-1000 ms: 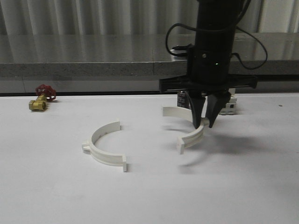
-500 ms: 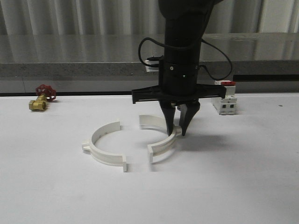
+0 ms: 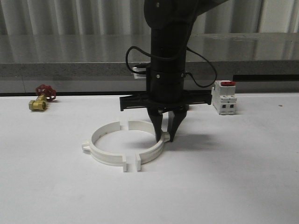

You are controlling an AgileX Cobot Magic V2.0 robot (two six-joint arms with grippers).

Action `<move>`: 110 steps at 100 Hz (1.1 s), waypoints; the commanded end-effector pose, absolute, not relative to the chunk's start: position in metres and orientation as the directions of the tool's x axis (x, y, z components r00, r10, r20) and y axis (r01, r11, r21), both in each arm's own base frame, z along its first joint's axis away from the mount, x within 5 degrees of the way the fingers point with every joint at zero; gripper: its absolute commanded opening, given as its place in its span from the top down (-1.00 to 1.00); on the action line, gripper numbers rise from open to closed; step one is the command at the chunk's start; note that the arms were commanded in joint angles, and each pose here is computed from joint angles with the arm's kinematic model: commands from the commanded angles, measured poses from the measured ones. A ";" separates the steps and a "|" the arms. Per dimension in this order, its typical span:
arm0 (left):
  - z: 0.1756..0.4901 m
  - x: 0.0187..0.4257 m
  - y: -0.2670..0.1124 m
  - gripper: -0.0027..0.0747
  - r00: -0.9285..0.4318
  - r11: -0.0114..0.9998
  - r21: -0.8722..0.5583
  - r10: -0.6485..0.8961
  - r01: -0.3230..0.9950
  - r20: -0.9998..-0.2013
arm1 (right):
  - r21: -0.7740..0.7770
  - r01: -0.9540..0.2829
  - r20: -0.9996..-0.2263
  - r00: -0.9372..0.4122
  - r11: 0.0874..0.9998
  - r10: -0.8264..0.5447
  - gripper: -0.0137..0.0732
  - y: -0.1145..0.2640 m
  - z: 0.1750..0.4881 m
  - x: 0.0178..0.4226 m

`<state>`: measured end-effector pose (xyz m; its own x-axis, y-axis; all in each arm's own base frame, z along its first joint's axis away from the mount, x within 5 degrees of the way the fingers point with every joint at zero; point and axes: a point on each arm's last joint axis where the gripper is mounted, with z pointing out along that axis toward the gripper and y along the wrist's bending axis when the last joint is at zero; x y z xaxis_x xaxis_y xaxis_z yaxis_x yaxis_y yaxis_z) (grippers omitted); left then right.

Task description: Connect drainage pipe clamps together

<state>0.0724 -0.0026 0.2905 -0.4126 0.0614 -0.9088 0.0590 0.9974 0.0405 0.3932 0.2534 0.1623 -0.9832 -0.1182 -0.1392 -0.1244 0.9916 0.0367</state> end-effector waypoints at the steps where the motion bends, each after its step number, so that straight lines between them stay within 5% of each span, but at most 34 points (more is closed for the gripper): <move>1: 0.304 0.075 -0.003 0.99 -0.330 0.998 0.037 0.054 0.055 -0.942 | 0.079 -0.129 -0.222 -0.969 0.988 -0.109 0.71 0.255 0.197 0.394; 20: 0.304 0.075 -0.003 0.99 -0.330 0.998 0.037 0.054 0.055 -0.942 | 0.104 -0.130 -0.250 -0.963 0.986 -0.100 0.62 0.257 0.197 0.397; 46: 0.304 0.075 -0.003 0.99 -0.330 0.998 0.037 0.054 0.055 -0.942 | 0.138 -0.137 -0.244 -0.965 0.981 -0.101 -0.25 0.260 0.198 0.396; 78: 0.304 0.075 -0.003 0.99 -0.330 0.998 0.037 0.054 0.055 -0.942 | 0.149 -0.142 -0.275 -0.957 0.979 -0.097 -0.29 0.258 0.216 0.393; 90: 0.304 0.075 -0.003 0.99 -0.330 0.998 0.037 0.054 0.055 -0.942 | 0.145 -0.149 -0.300 -0.949 0.978 -0.100 -0.11 0.253 0.235 0.388; 110: 0.304 0.075 -0.003 0.99 -0.330 0.998 0.037 0.054 0.055 -0.942 | 0.136 -0.152 -0.329 -0.939 0.979 -0.100 0.77 0.241 0.258 0.376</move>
<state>0.0724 -0.0026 0.2905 -0.4126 0.0614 -0.9088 0.0590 0.9974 0.0405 0.3831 0.2517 0.2115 -0.9688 -0.0979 -0.2277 -0.1279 0.9844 0.1209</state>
